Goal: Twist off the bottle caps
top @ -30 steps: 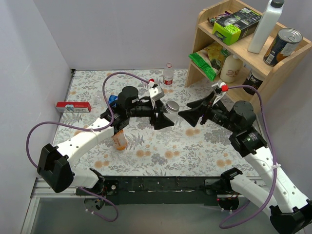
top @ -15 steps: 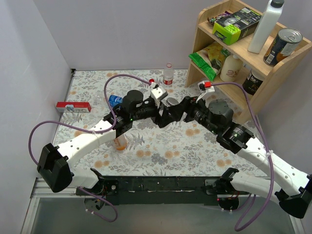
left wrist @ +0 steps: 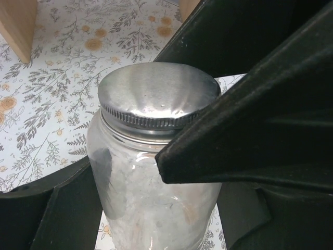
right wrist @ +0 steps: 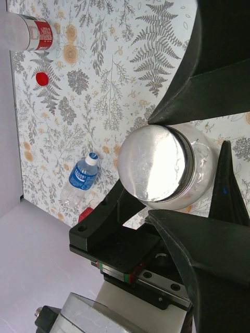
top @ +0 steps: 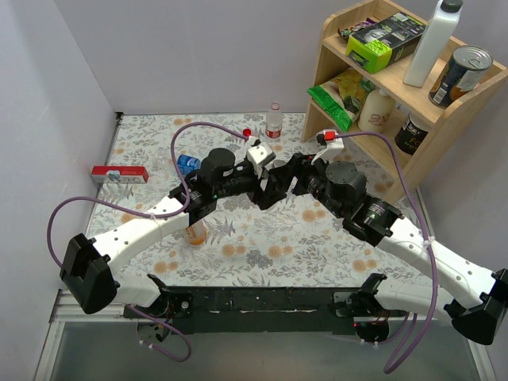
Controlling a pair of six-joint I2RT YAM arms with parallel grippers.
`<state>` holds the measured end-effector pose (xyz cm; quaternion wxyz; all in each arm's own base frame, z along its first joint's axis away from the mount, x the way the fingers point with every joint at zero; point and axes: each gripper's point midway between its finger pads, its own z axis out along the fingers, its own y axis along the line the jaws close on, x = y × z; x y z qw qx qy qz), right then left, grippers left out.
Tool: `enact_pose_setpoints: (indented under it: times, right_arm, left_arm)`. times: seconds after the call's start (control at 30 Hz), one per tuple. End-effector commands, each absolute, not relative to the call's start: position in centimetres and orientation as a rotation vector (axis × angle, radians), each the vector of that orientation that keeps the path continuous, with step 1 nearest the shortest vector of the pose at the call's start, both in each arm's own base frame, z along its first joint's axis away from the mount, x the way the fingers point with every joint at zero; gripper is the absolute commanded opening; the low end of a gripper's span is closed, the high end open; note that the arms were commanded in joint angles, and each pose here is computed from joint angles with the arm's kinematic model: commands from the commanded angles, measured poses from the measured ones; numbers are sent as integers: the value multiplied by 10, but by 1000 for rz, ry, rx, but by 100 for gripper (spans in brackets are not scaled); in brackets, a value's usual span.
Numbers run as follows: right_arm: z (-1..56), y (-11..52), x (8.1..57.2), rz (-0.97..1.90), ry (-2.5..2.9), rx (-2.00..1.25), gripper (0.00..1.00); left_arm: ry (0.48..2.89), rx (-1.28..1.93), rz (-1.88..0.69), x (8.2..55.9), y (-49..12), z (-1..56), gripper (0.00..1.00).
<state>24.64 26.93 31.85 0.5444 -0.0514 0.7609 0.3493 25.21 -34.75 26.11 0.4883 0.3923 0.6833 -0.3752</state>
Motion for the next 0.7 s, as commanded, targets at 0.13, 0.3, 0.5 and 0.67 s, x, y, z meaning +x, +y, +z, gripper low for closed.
enact_pose_setpoints:
  times: [0.13,0.3,0.5,0.67]
  right_arm:
    - [352,278,247,878,1715,-129,69]
    - [348,282,246,889,1720,-146,68]
    - [349,281,241,919,1711,-182,49]
    - [346,273,237,996,1687,-230,36]
  left_arm:
    - [1558,1002,-951,235,-354,282,40]
    - [1530,1054,-988,224,-357,282,41]
    - [1473,1127,-1080,204,-360,290,41]
    - [1412,1203,-1184,184,-361,300,42]
